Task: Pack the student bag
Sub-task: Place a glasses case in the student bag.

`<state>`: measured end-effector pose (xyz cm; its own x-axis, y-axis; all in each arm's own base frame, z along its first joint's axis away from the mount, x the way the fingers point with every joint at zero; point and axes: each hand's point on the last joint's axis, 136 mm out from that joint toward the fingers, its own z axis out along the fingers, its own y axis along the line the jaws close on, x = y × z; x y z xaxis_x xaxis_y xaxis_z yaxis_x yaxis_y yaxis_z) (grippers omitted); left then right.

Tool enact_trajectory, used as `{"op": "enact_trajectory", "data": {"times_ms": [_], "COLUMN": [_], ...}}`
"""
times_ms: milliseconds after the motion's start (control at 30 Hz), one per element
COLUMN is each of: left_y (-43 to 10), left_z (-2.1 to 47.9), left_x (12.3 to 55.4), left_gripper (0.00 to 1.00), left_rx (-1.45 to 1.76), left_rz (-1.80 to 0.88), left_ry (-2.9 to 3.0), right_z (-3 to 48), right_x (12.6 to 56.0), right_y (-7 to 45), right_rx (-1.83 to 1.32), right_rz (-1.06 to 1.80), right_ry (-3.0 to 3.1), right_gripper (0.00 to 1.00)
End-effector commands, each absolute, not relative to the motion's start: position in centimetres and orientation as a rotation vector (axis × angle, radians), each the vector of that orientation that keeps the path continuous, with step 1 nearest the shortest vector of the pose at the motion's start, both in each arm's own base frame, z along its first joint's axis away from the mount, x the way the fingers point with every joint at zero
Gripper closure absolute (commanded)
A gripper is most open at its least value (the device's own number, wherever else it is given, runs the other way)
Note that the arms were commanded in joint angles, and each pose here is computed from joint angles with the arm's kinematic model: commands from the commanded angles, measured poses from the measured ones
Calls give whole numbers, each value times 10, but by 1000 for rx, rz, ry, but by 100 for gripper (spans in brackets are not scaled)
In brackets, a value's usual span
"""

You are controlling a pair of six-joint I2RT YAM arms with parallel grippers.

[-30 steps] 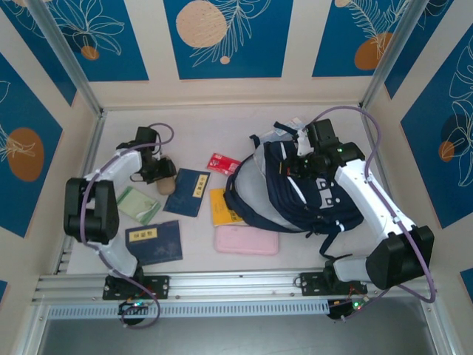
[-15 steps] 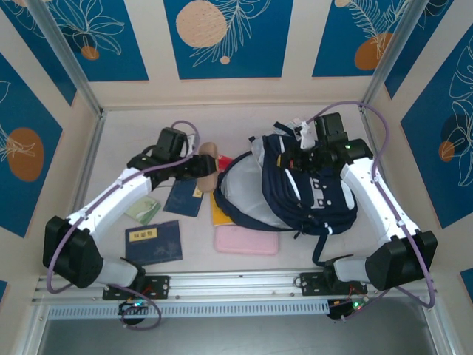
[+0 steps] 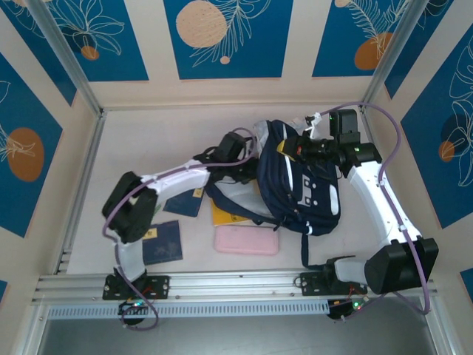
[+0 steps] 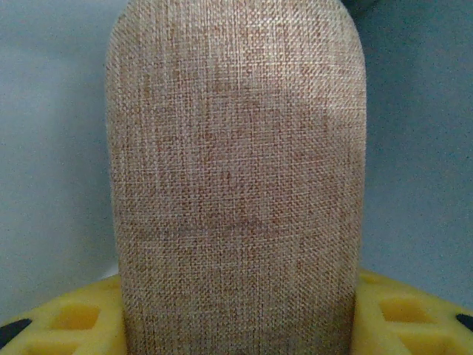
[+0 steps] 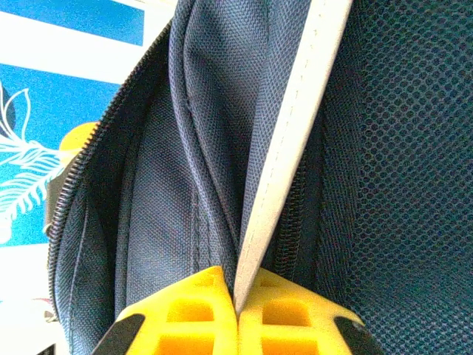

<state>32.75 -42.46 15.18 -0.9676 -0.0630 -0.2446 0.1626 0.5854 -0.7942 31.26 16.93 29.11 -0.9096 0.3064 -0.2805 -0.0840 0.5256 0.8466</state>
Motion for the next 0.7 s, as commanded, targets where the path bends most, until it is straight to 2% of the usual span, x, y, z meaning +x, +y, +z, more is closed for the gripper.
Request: {"op": "enact_trajectory", "data": {"times_ms": [0, 133, 200, 400, 667], "left_y": [-492, -526, -524, -498, -432], "left_z": [191, 187, 190, 205, 220], "left_x": [318, 301, 298, 303, 295], "left_gripper": [56, 15, 2, 0, 0], "left_rx": [197, 244, 261, 314, 398], "left_rz": [-1613, -1713, -1710, -1616, -1293], "left_ry": [2446, 2464, 2448, 2435, 2506], "right_z": [339, 334, 333, 316, 288], "right_x": [301, 301, 301, 304, 330], "right_y": [180, 177, 175, 161, 95], "right_rx": [26, 50, 63, 119, 306], "right_rz": [1487, 1485, 1458, 1285, 675], "right_ry": [2208, 2214, 2222, 2275, 2398], "right_gripper": [100, 100, 100, 100, 100]}}
